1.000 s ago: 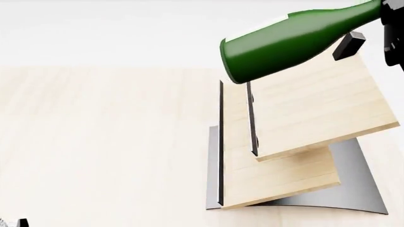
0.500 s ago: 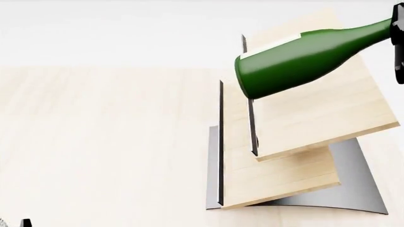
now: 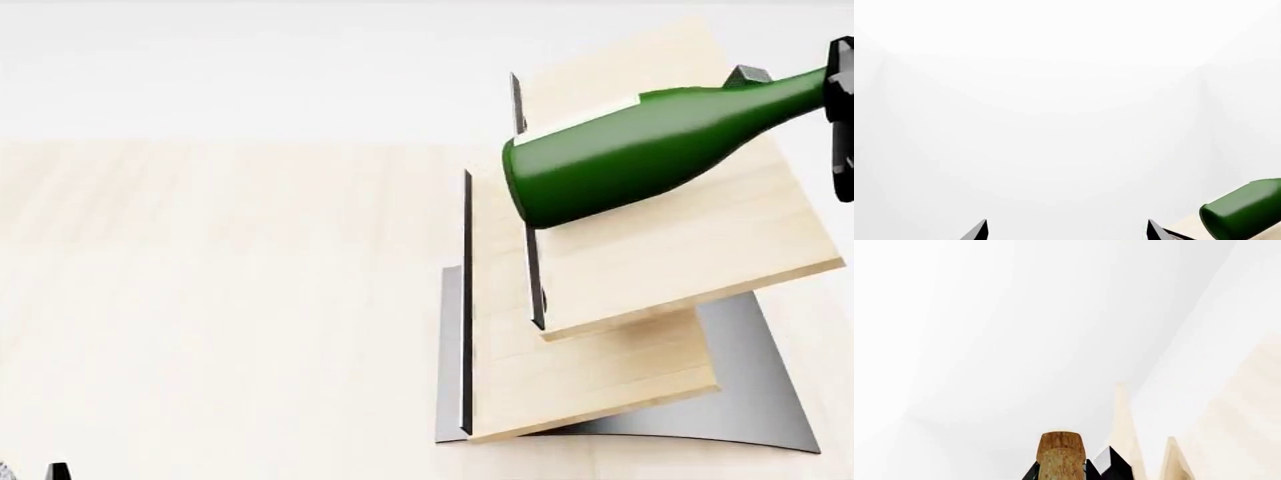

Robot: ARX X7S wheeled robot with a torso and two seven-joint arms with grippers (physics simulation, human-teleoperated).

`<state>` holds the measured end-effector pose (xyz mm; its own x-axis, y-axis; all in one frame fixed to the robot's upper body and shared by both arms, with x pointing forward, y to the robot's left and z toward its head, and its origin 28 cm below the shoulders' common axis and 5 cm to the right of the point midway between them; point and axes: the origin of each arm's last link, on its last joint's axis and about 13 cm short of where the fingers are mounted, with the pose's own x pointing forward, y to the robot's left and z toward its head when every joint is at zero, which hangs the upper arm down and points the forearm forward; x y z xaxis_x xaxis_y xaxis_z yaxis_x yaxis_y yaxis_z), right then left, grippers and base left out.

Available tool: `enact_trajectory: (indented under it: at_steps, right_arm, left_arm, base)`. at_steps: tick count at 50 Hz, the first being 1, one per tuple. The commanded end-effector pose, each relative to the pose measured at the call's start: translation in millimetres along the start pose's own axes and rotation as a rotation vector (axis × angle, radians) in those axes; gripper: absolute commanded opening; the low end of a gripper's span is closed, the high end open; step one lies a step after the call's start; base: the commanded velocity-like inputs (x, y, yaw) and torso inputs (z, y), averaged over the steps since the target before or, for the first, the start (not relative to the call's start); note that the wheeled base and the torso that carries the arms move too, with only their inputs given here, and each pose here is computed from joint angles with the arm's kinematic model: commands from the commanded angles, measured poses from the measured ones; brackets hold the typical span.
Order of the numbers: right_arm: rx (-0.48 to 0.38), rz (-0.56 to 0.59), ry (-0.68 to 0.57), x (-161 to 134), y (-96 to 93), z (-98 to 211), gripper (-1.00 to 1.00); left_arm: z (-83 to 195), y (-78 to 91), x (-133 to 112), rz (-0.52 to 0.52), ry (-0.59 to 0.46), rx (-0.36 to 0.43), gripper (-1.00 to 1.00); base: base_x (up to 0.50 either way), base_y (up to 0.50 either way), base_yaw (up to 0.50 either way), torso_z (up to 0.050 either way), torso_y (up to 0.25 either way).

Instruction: Put the wine bottle on the wine rack.

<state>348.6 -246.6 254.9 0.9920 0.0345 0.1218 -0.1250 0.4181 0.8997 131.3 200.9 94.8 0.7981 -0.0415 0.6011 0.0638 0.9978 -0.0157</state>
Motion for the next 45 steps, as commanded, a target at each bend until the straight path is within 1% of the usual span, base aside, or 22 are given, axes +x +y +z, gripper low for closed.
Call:
enact_trajectory:
  at_steps: [1, 17, 29, 45]
  right_arm:
    - [0.009, 0.032, -0.020, 0, -0.3, 4, -1.00]
    - [0.011, 0.013, -0.013, 2, -9.8, 0, -1.00]
    - [0.008, 0.008, -0.010, 2, -12.4, -2, -1.00]
    - [0.006, 0.014, 0.004, 0, -11.3, -5, -1.00]
  left_arm:
    - [0, -0.3, 0, -0.001, 0.001, 0.001, 1.00]
    - [-1, -0.2, 0, -0.001, 0.001, 0.002, 1.00]
    - [-1, -0.4, 0, -0.002, 0.002, 0.002, 1.00]
    - [-1, -0.4, 0, -0.002, 0.002, 0.002, 1.00]
  base:
    - [0.00, 0.00, 0.00, 0.000, 0.000]
    - [0.00, 0.00, 0.00, 0.000, 0.001]
    - [0.00, 0.00, 0.00, 0.000, 0.000]
    - [0.00, 0.00, 0.00, 0.000, 0.000]
